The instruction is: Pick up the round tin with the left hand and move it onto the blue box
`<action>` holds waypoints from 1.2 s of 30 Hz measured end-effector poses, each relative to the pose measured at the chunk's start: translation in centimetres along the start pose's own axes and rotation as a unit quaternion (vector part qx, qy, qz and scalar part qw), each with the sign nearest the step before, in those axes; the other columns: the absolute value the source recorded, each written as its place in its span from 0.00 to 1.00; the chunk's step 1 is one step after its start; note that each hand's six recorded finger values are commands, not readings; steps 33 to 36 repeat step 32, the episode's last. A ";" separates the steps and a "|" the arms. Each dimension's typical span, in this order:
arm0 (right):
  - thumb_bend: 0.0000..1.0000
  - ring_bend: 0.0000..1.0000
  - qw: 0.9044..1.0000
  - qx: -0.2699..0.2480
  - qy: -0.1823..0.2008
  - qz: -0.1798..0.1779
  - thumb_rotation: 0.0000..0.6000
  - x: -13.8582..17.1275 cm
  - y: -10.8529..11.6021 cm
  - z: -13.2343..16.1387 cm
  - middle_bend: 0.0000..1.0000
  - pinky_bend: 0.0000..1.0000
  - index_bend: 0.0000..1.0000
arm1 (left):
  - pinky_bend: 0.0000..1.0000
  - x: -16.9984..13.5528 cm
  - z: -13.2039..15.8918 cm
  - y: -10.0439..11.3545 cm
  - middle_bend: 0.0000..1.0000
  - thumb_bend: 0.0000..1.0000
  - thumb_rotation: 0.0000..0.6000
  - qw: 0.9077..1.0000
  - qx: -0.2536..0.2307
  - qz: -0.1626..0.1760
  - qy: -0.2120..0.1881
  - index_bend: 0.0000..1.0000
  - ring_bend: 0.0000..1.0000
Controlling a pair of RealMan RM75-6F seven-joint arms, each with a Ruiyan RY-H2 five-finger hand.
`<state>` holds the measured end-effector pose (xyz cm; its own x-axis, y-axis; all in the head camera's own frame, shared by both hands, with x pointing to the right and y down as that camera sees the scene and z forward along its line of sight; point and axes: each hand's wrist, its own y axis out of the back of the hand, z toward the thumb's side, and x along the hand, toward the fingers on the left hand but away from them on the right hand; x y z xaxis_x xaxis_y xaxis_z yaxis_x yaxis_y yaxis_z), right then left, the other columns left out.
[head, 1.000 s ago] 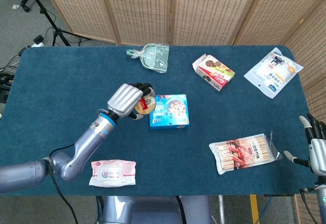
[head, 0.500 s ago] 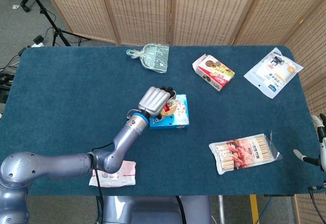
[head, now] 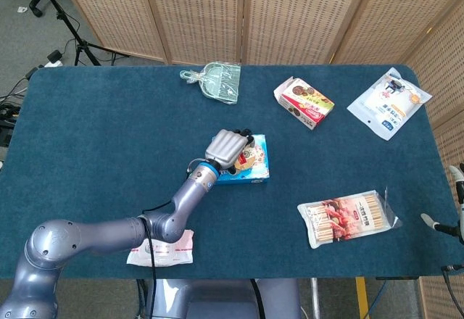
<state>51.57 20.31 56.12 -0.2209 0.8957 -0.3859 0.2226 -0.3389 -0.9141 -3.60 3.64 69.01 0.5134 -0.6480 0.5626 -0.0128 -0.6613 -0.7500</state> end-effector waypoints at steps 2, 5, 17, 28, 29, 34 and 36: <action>0.00 0.00 1.000 0.000 0.000 0.002 1.00 0.0 -0.1 0.0 0.00 0.00 0.00 | 0.19 0.0 -0.2 0.2 0.00 0.05 1.00 1.000 -0.001 0.005 0.001 0.02 0.00; 0.00 0.00 1.000 0.000 -0.001 0.004 1.00 0.0 -0.1 -0.1 0.00 0.00 0.00 | 0.07 -0.2 -0.7 0.8 0.00 0.03 1.00 1.000 -0.006 0.015 0.006 0.00 0.00; 0.00 0.00 1.000 0.006 0.015 0.008 1.00 0.3 -0.4 1.0 0.00 0.00 0.00 | 0.00 -5.6 -4.7 7.6 0.00 0.00 1.00 0.997 -0.034 0.068 0.011 0.00 0.00; 0.00 0.00 0.999 0.019 0.036 -0.010 1.00 0.6 -0.3 2.3 0.00 0.00 0.00 | 0.00 -20.0 -19.5 8.8 0.00 0.00 1.00 0.980 -0.016 0.137 0.140 0.00 0.00; 0.00 0.00 0.999 0.023 0.039 -0.014 1.00 0.7 -0.3 2.4 0.00 0.00 0.00 | 0.00 -21.2 -20.4 8.3 0.00 0.00 1.00 0.979 -0.017 0.143 0.147 0.00 0.00; 0.00 0.00 0.998 0.025 0.043 -0.023 1.00 0.8 -0.1 2.7 0.00 0.00 0.00 | 0.00 -25.6 -22.8 6.5 0.00 0.00 1.00 0.971 -0.029 0.169 0.164 0.00 0.00; 0.00 0.00 0.998 0.025 0.043 -0.023 1.00 0.8 -0.1 2.7 0.00 0.00 0.00 | 0.00 -25.6 -22.8 6.5 0.00 0.00 1.00 0.971 -0.029 0.169 0.164 0.00 0.00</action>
